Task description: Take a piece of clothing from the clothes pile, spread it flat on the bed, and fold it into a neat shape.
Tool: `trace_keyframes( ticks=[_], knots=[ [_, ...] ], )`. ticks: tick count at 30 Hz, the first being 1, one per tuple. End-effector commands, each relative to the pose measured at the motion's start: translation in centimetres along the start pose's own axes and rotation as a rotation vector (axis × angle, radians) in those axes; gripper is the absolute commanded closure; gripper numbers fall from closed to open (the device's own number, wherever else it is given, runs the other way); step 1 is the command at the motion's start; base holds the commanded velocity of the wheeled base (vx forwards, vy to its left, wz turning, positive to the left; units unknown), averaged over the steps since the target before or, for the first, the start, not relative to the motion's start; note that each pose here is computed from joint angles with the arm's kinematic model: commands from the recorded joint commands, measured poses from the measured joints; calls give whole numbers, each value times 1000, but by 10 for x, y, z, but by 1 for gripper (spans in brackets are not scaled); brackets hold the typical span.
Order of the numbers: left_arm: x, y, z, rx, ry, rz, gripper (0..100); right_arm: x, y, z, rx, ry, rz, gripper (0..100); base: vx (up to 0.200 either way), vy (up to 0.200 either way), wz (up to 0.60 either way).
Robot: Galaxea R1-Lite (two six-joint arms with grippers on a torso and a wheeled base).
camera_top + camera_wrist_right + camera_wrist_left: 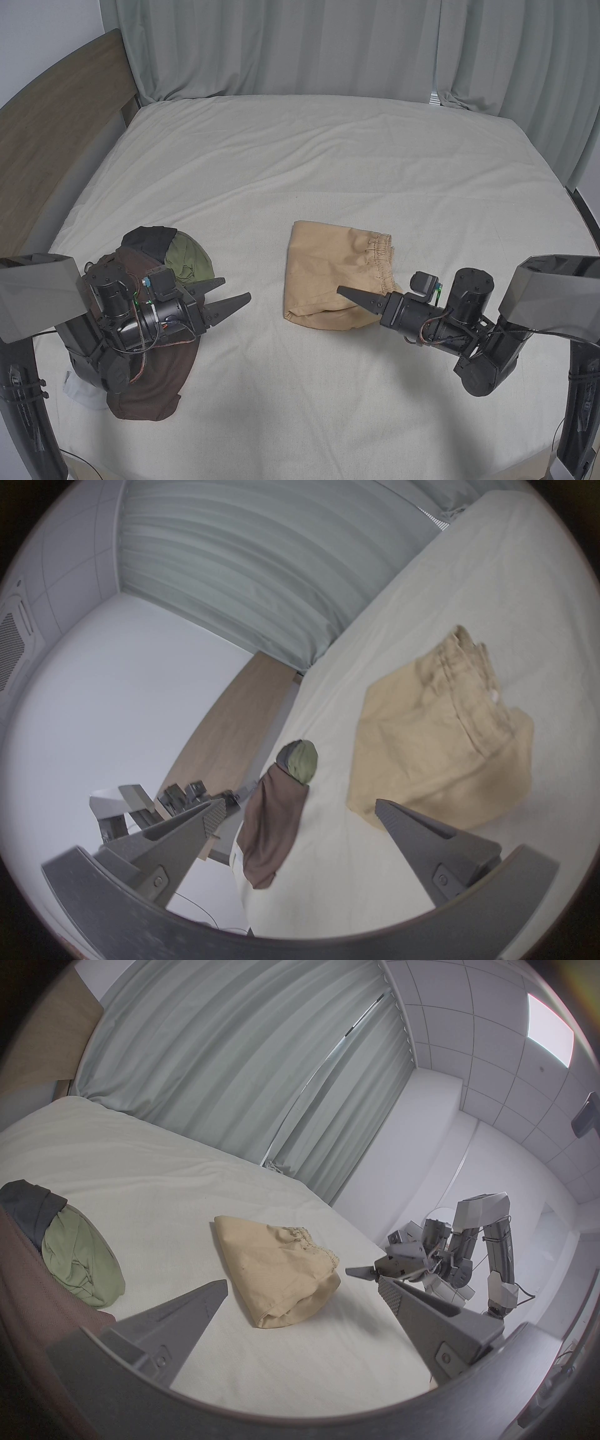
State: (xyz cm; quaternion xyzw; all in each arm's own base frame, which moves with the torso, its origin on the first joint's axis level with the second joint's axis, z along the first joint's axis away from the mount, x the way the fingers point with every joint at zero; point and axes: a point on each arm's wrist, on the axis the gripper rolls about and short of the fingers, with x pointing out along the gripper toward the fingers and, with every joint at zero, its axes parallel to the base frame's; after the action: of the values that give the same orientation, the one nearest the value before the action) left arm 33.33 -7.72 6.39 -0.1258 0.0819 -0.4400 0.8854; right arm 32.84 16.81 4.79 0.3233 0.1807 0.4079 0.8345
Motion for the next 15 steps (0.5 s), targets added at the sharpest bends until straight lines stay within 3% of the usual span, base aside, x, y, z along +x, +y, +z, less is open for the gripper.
trace_keyframes(
  ticks=[1,5,15],
  knots=[
    [0,0,0,0,0,-1,0,12,8,24,-7,-75,62,0,0,0,0],
    [0,0,0,1,-1,0,0,19,3,39,-21,-121,75,0,0,0,0],
    [0,0,0,0,1,1,0,34,-58,40,1,-144,-3,0,0,0,0]
  ],
)
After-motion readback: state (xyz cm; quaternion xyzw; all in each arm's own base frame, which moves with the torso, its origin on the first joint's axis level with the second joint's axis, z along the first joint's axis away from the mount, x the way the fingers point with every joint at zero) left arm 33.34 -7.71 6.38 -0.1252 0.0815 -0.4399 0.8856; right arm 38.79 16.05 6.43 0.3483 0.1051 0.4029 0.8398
